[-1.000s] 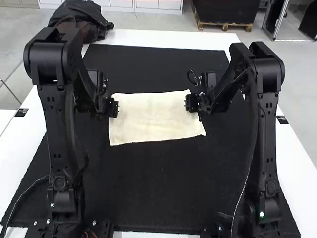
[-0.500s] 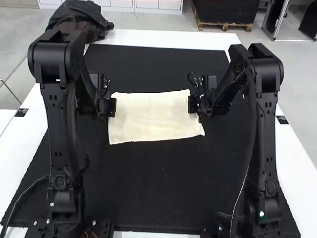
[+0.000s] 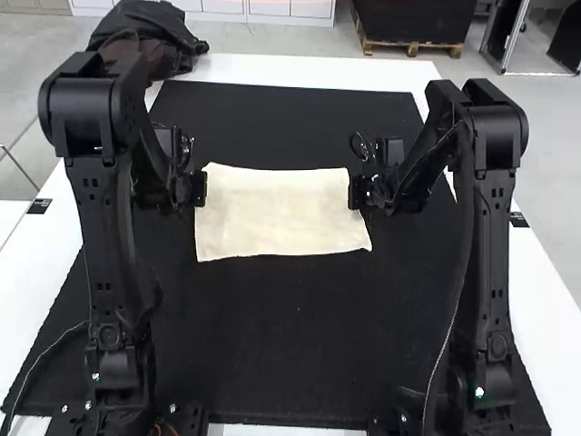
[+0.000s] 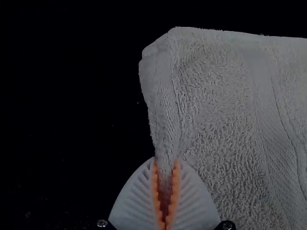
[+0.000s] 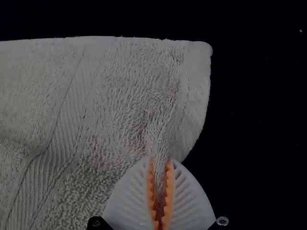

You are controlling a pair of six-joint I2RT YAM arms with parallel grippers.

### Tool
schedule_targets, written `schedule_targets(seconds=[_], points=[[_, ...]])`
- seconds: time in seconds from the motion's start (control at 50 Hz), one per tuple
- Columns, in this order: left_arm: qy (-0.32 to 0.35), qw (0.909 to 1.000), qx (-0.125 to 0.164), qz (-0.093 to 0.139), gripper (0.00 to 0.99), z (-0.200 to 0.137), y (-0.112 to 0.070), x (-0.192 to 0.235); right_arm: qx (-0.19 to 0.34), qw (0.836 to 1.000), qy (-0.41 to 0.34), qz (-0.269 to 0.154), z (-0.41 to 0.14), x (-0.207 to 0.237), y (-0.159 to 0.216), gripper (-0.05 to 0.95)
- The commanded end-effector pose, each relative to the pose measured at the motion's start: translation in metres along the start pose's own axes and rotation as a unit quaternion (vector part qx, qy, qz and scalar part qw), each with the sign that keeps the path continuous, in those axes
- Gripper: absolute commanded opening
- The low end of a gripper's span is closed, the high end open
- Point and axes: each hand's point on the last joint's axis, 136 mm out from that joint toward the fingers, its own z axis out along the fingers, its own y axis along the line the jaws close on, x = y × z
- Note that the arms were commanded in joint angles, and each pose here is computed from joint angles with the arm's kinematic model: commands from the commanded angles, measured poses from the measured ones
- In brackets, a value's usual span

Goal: Fold the towel.

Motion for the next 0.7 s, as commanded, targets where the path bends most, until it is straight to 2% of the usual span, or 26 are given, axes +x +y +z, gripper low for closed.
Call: schedule_targets(seconds=[0.0, 0.28, 0.68], points=[[-0.018, 0.9995, -0.026, -0.007, 0.028, -0.011, 0.015, -0.015, 0.017, 0.999, -0.034, 0.007, -0.020, -0.031, -0.017, -0.03], [-0.022, 0.9997, -0.007, -0.002, 0.028, -0.026, -0.002, -0.013, 0.006, 0.999, -0.046, 0.003, -0.035, -0.041, -0.010, -0.03], [-0.028, 0.9996, -0.005, -0.008, 0.028, -0.050, -0.006, -0.011, -0.012, 0.999, -0.045, 0.008, -0.058, -0.042, -0.005, -0.03]])
